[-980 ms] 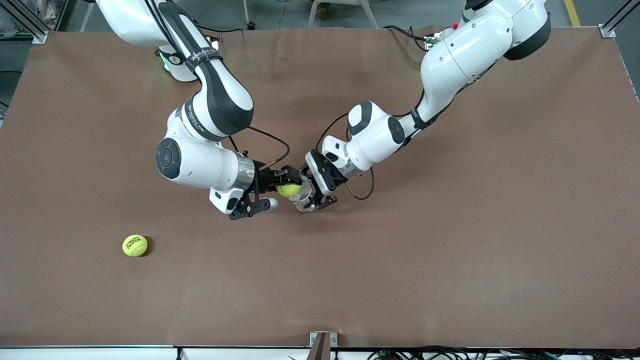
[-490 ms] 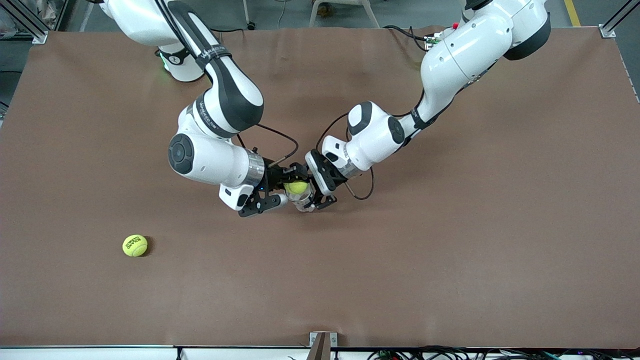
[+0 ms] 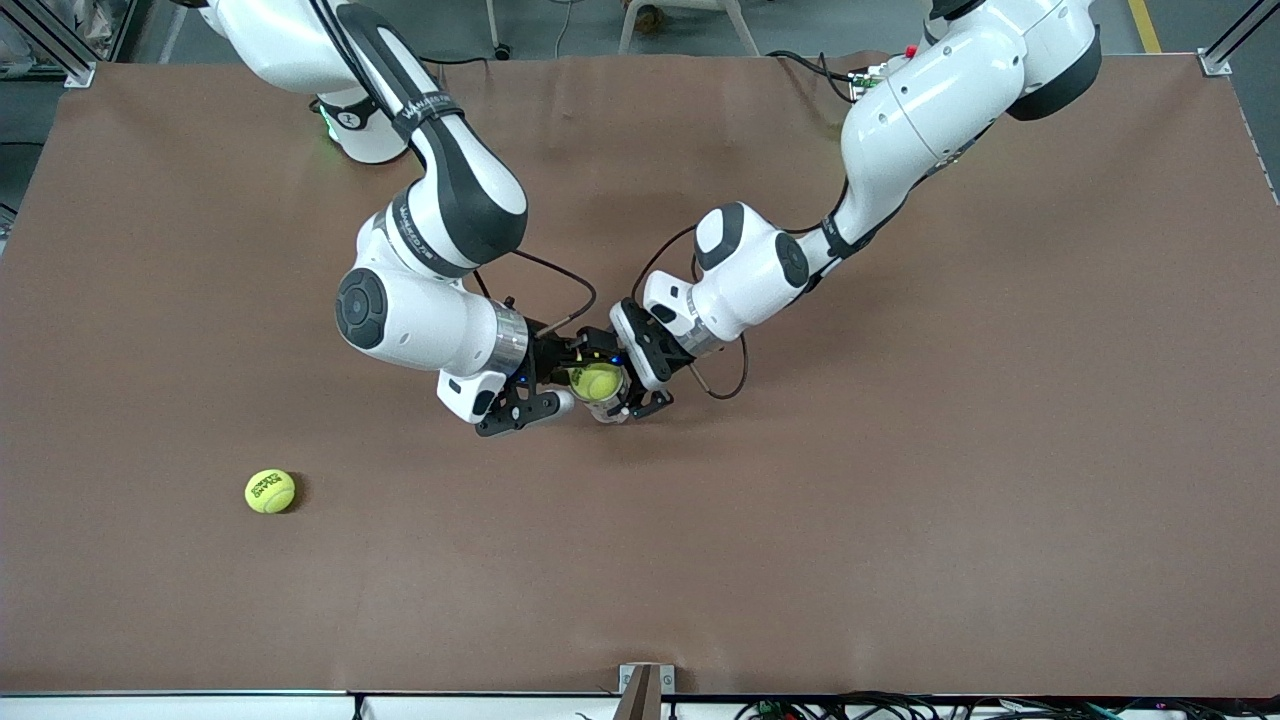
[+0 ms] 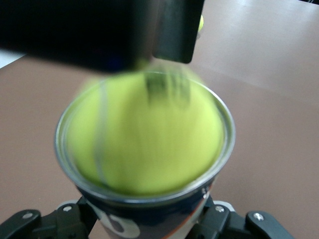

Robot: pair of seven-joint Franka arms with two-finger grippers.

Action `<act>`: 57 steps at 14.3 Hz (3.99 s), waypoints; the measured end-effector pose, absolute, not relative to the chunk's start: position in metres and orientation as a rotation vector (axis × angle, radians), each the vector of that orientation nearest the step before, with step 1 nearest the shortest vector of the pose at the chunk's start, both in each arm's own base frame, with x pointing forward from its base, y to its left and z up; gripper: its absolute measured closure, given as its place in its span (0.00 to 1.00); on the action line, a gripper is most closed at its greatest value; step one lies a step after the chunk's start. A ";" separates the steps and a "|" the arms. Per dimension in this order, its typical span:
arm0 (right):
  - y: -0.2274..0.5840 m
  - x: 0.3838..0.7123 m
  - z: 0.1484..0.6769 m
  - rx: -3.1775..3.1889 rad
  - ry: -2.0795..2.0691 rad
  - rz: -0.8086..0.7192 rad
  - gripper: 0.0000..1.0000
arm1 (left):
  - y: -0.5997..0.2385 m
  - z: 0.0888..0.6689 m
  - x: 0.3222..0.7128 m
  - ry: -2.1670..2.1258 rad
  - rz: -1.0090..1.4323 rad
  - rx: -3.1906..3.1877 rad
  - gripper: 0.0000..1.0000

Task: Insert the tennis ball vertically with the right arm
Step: 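Move the right gripper back to the second tennis ball, then lower the right gripper around the second ball and close it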

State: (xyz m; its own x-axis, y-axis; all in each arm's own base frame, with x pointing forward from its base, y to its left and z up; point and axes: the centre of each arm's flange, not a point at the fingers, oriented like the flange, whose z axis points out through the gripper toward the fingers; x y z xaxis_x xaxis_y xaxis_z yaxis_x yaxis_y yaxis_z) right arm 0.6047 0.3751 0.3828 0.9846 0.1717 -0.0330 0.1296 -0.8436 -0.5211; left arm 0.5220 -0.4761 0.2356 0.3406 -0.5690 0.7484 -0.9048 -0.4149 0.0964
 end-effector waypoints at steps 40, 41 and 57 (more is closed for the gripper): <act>-0.049 0.712 0.272 -3.188 -0.429 -0.024 0.00 | -0.476 0.235 0.522 -1.285 0.875 2.104 0.20; -0.051 0.713 0.267 -3.192 -0.431 -0.041 0.00 | -0.476 0.235 0.522 -1.285 0.875 2.104 0.20; -0.067 0.714 0.225 -3.190 -0.459 -0.069 0.00 | -0.467 0.235 0.529 -1.269 0.882 2.117 0.20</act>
State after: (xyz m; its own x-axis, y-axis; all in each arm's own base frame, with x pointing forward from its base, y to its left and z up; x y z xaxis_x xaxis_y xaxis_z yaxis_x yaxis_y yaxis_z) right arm 0.7136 -0.0669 0.2246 0.9585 0.2834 0.0308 0.2799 -0.9561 0.0869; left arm 0.5294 -0.4670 0.2354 0.3507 -0.5631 0.7482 -0.8976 -0.4300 0.0971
